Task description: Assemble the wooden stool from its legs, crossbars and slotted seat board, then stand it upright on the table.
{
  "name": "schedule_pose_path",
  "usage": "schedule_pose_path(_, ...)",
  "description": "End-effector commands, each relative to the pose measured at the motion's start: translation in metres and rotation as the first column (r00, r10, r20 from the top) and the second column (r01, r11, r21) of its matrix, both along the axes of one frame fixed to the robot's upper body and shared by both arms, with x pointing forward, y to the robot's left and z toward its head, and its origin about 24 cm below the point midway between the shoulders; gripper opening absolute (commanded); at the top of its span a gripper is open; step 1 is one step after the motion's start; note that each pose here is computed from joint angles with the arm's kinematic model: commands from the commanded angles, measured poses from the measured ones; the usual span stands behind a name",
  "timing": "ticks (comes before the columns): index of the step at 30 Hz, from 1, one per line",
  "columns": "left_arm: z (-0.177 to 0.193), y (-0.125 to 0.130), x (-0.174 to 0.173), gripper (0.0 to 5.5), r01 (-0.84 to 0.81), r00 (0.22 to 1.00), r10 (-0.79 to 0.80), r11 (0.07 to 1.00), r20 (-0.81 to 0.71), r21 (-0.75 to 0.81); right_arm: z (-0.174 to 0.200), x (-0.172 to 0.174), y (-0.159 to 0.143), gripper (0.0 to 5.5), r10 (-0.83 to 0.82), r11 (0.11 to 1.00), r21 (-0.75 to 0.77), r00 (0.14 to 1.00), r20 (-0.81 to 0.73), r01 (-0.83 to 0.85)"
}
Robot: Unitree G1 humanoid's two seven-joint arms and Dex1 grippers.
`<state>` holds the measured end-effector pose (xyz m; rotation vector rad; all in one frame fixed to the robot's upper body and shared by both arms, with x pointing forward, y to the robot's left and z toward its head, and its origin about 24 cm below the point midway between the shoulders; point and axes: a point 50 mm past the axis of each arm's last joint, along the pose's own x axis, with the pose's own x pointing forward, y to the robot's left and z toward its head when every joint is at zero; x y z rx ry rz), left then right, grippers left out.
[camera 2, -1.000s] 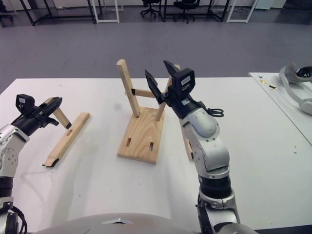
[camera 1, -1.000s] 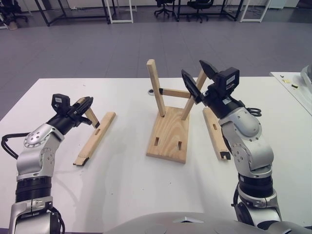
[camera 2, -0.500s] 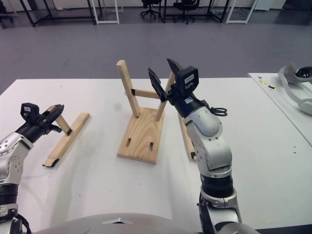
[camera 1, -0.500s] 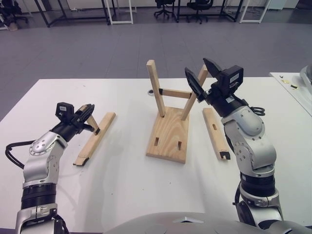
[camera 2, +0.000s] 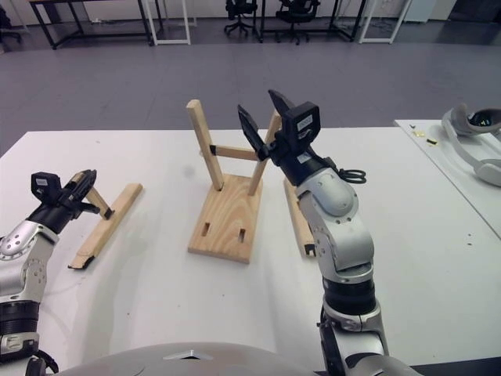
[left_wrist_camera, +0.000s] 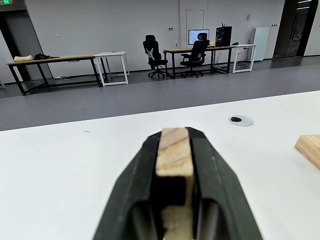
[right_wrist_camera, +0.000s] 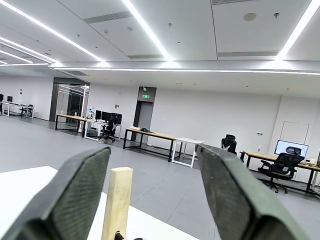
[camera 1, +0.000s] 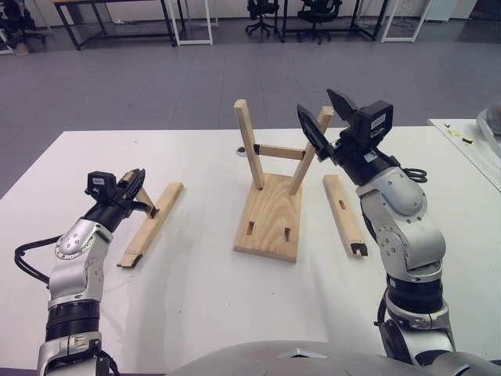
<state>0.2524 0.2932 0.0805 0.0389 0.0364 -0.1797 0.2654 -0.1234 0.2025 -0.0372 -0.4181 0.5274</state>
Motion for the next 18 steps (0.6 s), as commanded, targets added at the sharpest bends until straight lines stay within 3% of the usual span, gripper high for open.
schedule_pose_path(1,-0.046,0.0,-0.019,0.41,0.005,0.963,-0.002,1.0,-0.27,0.01,0.004,0.001,0.0,3.16,-0.014,1.0,0.005,1.0,0.009,0.014)
schedule_pose_path(9,0.003,-0.018,0.005,0.41,0.042,0.965,-0.043,0.999,-0.258,-0.007,-0.002,-0.001,0.0,3.16,-0.049,0.999,0.001,0.999,-0.009,0.049)
schedule_pose_path(18,0.017,-0.024,0.006,0.41,0.006,0.959,0.001,1.0,-0.285,0.023,-0.005,-0.002,0.0,3.16,-0.061,0.998,0.0,0.998,-0.019,0.061)
